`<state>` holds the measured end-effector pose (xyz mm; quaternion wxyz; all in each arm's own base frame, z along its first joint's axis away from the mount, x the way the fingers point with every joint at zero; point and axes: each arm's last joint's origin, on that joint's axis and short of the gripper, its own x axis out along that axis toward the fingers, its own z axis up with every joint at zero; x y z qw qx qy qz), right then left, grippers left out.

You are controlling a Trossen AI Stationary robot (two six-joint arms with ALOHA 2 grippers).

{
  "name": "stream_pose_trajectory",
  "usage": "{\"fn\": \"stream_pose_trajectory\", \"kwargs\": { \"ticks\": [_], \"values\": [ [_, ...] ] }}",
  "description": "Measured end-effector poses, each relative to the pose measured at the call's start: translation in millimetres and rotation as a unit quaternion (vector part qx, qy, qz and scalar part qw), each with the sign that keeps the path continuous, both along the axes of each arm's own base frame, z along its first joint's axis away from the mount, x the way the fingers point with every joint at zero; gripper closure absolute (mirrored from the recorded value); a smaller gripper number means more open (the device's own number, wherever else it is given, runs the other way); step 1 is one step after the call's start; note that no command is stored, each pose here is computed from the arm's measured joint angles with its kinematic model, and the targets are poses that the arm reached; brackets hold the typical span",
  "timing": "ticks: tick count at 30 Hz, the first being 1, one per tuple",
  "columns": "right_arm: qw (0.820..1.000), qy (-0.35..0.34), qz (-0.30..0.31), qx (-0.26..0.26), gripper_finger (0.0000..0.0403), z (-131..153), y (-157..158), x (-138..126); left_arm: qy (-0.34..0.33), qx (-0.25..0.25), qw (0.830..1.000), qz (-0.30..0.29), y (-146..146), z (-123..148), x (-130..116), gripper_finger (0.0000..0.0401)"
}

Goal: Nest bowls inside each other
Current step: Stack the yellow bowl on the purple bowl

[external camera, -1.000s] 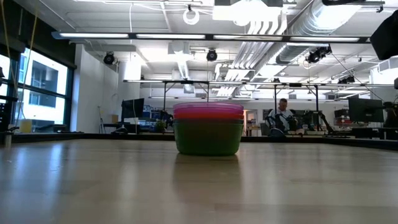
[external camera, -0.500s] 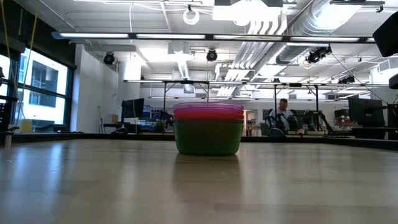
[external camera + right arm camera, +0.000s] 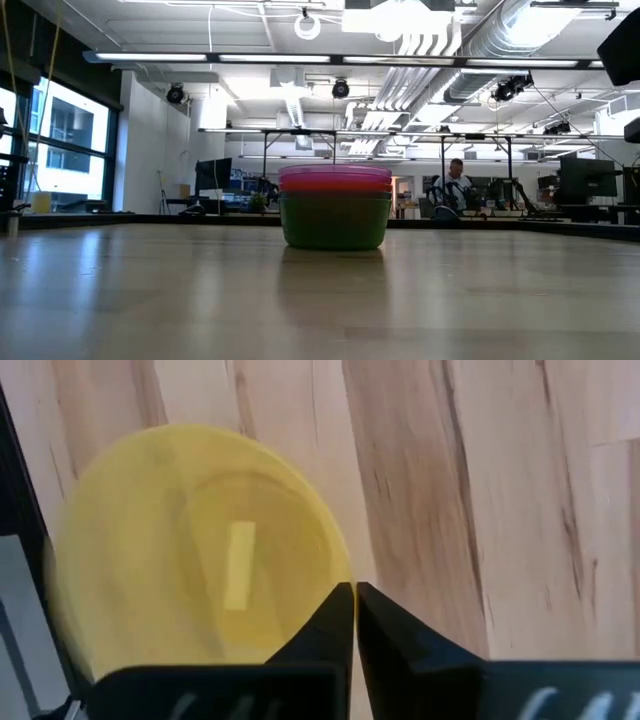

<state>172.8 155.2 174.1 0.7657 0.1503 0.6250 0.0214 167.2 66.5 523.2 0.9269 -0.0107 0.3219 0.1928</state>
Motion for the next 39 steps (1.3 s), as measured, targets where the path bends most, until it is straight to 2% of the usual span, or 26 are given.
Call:
{"fn": "stream_pose_trajectory", "kwargs": {
  "ticks": [7, 13, 28, 39],
  "values": [
    [1.0, 0.022, -0.007, 0.013, 0.0402, -8, 4, 3, -0.001, -0.004, 1.0, -0.005, 0, 0, 0, 0.0217],
    [0.999, 0.026, -0.016, 0.024, 0.0402, -3, 5, 4, -0.001, -0.003, 1.0, -0.006, 0, 0, 0, 0.0217],
    [0.999, 0.026, -0.023, 0.004, 0.0403, 36, 12, 13, 0.001, 0.0, 1.0, -0.008, 0, 0, 0, 0.0217],
    [0.997, 0.014, -0.072, 0.011, 0.0403, 69, 4, 31, 0.015, -0.001, 1.0, -0.012, -1, -2, -1, 0.0217]
  ]
}}
